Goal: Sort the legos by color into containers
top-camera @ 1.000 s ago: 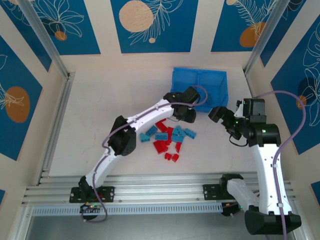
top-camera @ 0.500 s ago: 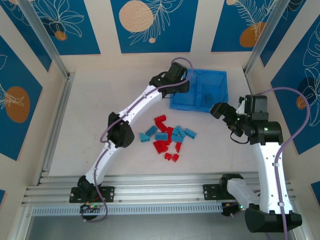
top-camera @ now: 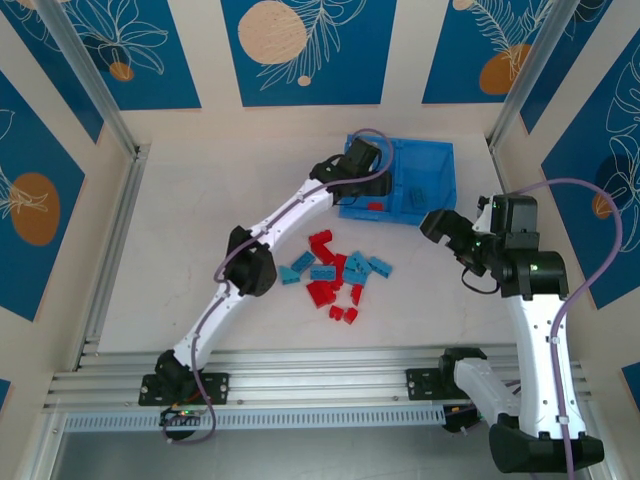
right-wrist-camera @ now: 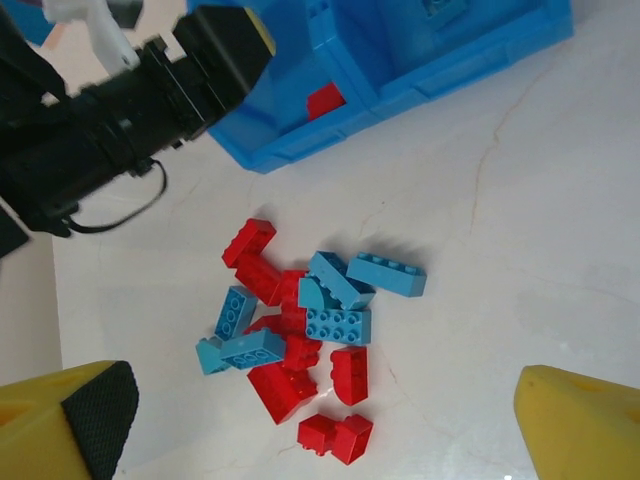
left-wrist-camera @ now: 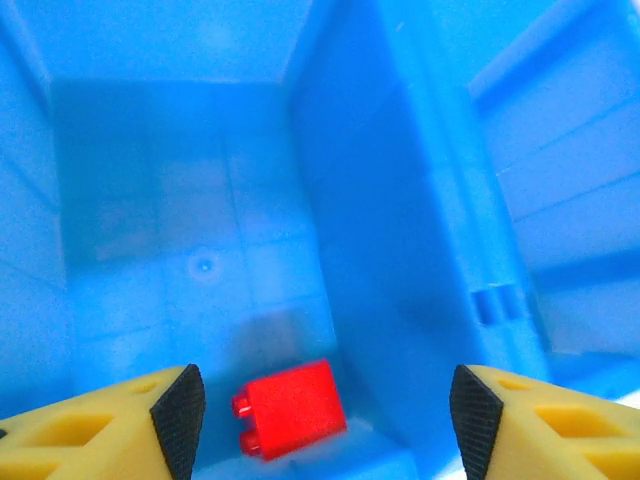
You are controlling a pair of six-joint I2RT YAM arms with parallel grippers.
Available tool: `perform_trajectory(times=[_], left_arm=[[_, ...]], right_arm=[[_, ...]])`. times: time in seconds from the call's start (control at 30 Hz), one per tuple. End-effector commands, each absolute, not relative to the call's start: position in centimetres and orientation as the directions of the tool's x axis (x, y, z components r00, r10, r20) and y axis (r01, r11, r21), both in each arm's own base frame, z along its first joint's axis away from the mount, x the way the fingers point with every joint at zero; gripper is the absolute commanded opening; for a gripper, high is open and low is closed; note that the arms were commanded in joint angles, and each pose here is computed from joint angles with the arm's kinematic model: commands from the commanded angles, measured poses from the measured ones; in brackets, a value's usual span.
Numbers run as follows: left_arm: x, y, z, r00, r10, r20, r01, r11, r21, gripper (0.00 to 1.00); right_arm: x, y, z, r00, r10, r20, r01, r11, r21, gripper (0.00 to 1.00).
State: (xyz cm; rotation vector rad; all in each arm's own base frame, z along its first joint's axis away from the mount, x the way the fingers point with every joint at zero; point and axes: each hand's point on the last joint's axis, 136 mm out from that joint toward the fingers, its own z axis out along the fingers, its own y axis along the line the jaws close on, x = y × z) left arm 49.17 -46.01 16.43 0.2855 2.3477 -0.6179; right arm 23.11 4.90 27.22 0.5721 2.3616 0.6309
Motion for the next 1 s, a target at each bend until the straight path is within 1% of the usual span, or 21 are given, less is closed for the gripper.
perform_trajectory(times=[0.0, 0.13, 0.2, 0.27, 0.37, 0.43, 0.5, 0.57, 0.63, 0.7, 0.83, 0.9, 0.97], left_arm=[[46.9, -44.0, 28.0, -0.62, 0.054, -0.783, 0.465, 0.829, -0.311, 0.68], [43.2, -41.2, 31.8, -0.549, 0.19, -0.814, 0.571, 0.796, -0.199, 0.68], [40.7, -39.9, 33.3, -0.494, 0.26, -0.83, 0.647, 0.747, -0.151, 0.68], [38.0, -38.4, 33.7, -0.455, 0.313, -0.833, 0.705, 0.699, -0.123, 0.68], [33.4, -36.3, 33.6, -0.384, 0.373, -0.845, 0.792, 0.603, -0.094, 0.73], [30.0, -35.1, 33.0, -0.297, 0.413, -0.861, 0.859, 0.509, -0.052, 0.81], [27.1, -33.6, 32.3, -0.21, 0.44, -0.873, 0.901, 0.433, 0.002, 0.9], [24.8, -32.1, 31.5, -0.149, 0.462, -0.874, 0.921, 0.386, 0.046, 0.99], [23.2, -30.5, 30.4, -0.127, 0.499, -0.857, 0.929, 0.362, 0.073, 1.0], [22.1, -29.2, 29.6, -0.128, 0.529, -0.839, 0.93, 0.358, 0.083, 1.0], [21.1, -27.9, 29.0, -0.13, 0.538, -0.833, 0.927, 0.365, 0.091, 1.0], [21.0, -27.6, 29.0, -0.138, 0.533, -0.835, 0.921, 0.379, 0.09, 1.0], [21.0, -27.4, 28.9, -0.144, 0.53, -0.836, 0.916, 0.39, 0.089, 1.0]], right_arm=[[23.8, 6.5, 25.5, -0.776, 0.411, -0.478, 0.109, 0.834, 0.541, 0.97], [24.9, 8.4, 22.9, -0.819, 0.176, -0.546, -0.093, 0.898, 0.429, 0.97], [25.4, 8.7, 21.1, -0.817, 0.048, -0.574, -0.174, 0.929, 0.326, 0.97], [25.4, 9.5, 19.0, -0.807, -0.097, -0.582, -0.283, 0.929, 0.238, 0.96], [25.3, 11.3, 15.9, -0.728, -0.385, -0.567, -0.508, 0.859, 0.069, 0.96], [25.0, 12.5, 13.8, -0.637, -0.574, -0.514, -0.649, 0.759, -0.043, 0.95], [24.5, 13.5, 11.6, -0.558, -0.7, -0.445, -0.756, 0.651, -0.077, 0.93], [24.8, 13.8, 9.7, -0.518, -0.767, -0.377, -0.803, 0.588, -0.092, 0.89], [26.0, 13.6, 8.1, -0.512, -0.795, -0.326, -0.811, 0.572, -0.121, 0.86], [27.5, 13.4, 7.0, -0.516, -0.801, -0.303, -0.805, 0.574, -0.147, 0.85], [29.6, 13.7, 4.8, -0.535, -0.799, -0.275, -0.804, 0.581, -0.126, 0.85], [30.4, 13.8, 3.8, -0.544, -0.799, -0.255, -0.802, 0.585, -0.122, 0.79], [31.1, 13.8, 3.2, -0.561, -0.791, -0.242, -0.792, 0.598, -0.118, 0.69]])
